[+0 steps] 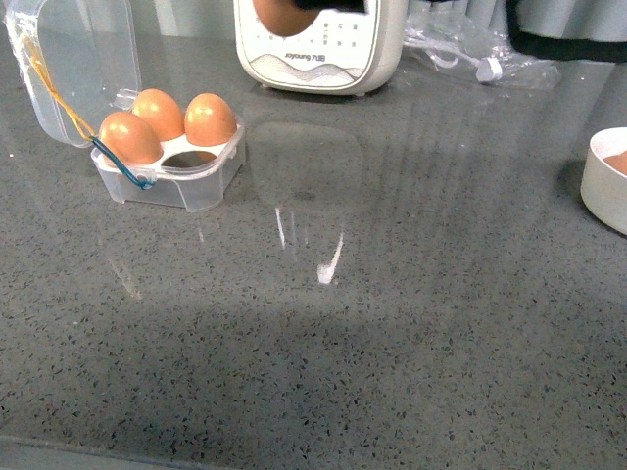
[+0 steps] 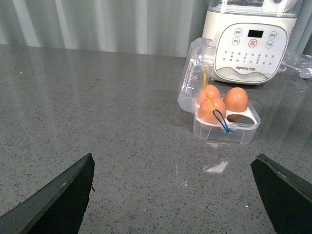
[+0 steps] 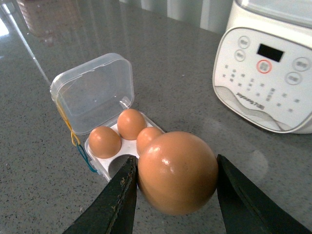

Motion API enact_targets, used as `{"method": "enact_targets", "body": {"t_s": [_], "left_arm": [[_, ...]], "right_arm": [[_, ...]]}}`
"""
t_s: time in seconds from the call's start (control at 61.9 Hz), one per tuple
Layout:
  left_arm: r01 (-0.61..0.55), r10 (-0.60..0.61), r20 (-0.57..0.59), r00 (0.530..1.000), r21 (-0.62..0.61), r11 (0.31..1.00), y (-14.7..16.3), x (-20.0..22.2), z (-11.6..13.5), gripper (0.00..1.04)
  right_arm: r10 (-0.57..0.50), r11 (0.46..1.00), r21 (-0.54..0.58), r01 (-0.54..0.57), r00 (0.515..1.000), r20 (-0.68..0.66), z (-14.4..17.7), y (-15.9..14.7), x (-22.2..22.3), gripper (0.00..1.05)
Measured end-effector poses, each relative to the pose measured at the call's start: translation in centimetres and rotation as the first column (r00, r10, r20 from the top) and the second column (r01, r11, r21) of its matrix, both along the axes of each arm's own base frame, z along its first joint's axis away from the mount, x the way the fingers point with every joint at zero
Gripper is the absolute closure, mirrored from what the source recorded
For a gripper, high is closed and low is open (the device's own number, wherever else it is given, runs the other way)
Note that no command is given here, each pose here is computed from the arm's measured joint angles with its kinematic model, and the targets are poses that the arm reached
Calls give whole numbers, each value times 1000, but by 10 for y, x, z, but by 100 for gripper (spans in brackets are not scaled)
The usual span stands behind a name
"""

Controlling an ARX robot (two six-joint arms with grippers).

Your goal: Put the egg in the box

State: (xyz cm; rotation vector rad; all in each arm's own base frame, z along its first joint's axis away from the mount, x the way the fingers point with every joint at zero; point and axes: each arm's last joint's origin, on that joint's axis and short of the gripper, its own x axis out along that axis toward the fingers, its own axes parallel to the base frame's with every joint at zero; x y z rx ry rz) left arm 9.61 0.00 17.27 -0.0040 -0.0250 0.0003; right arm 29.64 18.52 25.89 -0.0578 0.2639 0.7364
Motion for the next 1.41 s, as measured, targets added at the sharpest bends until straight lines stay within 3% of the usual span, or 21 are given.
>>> {"method": "enact_targets", "body": {"t_s": [0.356,1.115,1.406], "left_arm": [[0,0,0,1000,0,1000,0,0,0,7],[0,0,0,1000,0,1000,0,0,0,7],[0,0,0,1000,0,1000,0,0,0,7]], "right_arm": [[19,996,-82,-23,999,-49,-31,54,15,65],[76,994,-63,-89,981,-180,-44,70,22,64],[73,991,-96,-89,984,-161,-45,70,22,18]]}}
